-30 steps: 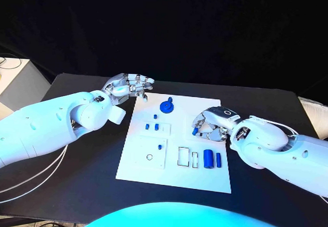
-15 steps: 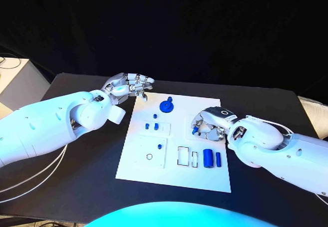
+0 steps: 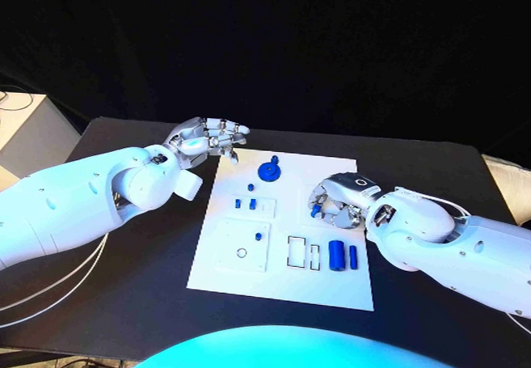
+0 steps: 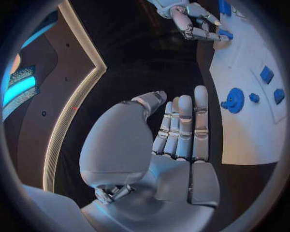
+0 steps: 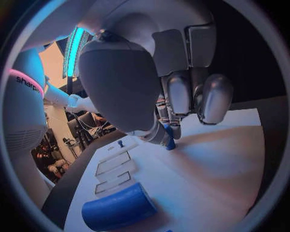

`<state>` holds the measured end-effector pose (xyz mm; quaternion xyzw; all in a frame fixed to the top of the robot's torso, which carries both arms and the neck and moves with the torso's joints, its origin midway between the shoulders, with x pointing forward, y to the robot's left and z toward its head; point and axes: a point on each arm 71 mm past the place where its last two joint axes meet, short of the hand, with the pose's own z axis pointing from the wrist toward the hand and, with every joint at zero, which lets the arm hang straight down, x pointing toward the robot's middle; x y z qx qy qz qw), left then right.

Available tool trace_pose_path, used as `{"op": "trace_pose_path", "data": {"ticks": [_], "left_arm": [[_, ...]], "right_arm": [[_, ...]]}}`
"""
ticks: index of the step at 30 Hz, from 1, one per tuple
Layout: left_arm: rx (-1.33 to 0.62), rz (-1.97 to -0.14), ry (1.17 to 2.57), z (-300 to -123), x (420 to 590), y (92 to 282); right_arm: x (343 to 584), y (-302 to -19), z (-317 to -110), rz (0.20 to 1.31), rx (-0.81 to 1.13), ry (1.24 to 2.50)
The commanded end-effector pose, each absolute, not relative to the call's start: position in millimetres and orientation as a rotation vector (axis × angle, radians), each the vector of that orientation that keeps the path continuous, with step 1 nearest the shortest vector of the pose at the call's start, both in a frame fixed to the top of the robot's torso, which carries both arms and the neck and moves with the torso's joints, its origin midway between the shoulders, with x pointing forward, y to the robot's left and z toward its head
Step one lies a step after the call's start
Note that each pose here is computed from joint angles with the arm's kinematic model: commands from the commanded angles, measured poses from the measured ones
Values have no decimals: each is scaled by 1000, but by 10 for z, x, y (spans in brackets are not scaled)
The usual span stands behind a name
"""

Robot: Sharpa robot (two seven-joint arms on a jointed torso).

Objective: Assemble the parts on the task board

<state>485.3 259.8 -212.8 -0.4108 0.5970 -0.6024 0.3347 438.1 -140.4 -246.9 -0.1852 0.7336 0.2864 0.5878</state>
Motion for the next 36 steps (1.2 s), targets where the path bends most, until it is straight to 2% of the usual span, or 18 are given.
{"op": "trace_pose_path", "data": {"ticks": [1, 6, 13, 23, 29, 36], "left_arm": [[-1059, -1593, 1567, -2117, 4843, 2574], [-1060, -1592, 1567, -2116, 4842, 2579], [-1060, -1591, 1571, -2119, 4843, 2580], [-1062, -1591, 1575, -2127, 4848, 2577], [-1062, -1594, 1576, -2131, 4852, 2564], [-1061, -1602, 1577, -2137, 4858, 2527]], "right_arm": [[4365, -1393, -2423, 682, -418, 1640], [4344, -1404, -2387, 709, -362, 1615], [4339, -1473, -2338, 736, -237, 1642], [4255, -1482, -2104, 826, -109, 1671], [4142, -1279, -2029, 910, -120, 1678], [3976, -847, -2096, 1003, -209, 1680]]}}
